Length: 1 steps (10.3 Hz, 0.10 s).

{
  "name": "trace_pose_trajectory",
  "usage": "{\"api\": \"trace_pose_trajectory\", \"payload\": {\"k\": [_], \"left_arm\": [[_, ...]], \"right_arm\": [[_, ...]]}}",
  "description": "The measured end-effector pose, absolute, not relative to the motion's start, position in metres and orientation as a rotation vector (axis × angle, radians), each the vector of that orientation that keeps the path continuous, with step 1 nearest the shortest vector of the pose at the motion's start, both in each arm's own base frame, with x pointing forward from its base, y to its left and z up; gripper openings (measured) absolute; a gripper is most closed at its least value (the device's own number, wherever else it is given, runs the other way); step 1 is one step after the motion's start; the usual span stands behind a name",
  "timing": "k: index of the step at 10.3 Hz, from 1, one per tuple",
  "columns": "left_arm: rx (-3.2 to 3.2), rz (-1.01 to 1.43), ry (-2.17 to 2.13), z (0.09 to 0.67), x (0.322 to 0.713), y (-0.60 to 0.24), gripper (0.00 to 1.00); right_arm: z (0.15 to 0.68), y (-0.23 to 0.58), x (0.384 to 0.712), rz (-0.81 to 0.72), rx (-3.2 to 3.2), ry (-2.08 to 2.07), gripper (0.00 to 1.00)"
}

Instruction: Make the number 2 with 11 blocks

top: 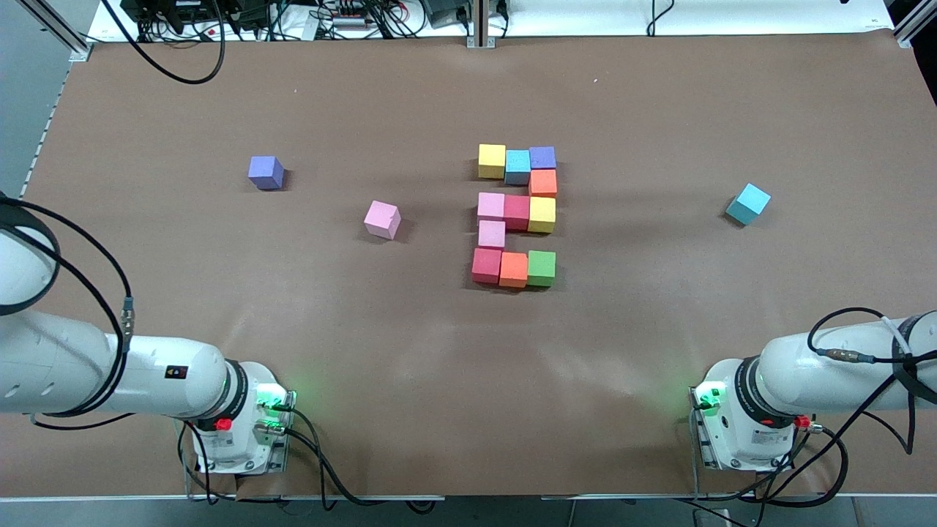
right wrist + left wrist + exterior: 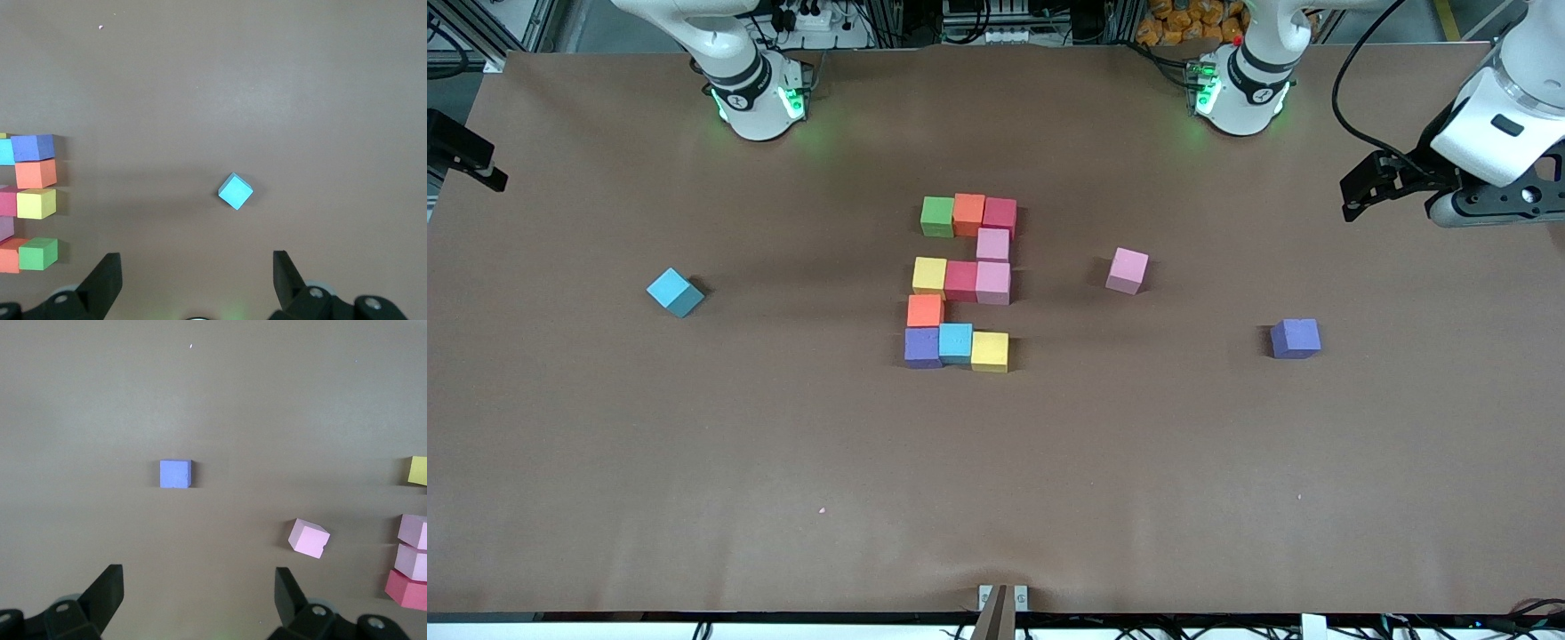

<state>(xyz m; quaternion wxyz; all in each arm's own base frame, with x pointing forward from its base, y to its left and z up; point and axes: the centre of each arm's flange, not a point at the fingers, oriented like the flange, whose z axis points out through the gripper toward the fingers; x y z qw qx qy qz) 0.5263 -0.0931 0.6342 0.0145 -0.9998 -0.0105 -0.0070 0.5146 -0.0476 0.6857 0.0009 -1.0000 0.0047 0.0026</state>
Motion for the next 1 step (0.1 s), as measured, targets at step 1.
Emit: {"api": "trace_pose_trajectory", "payload": {"k": [1], "left_arm": [[-3.112,-0.022,-0.033,0.6344,0.5263,-0.0931,1.0]], "right_arm": [[0.6857,-0.0476,0.5146,0.008,-3.14,0.015,1.0]]}}
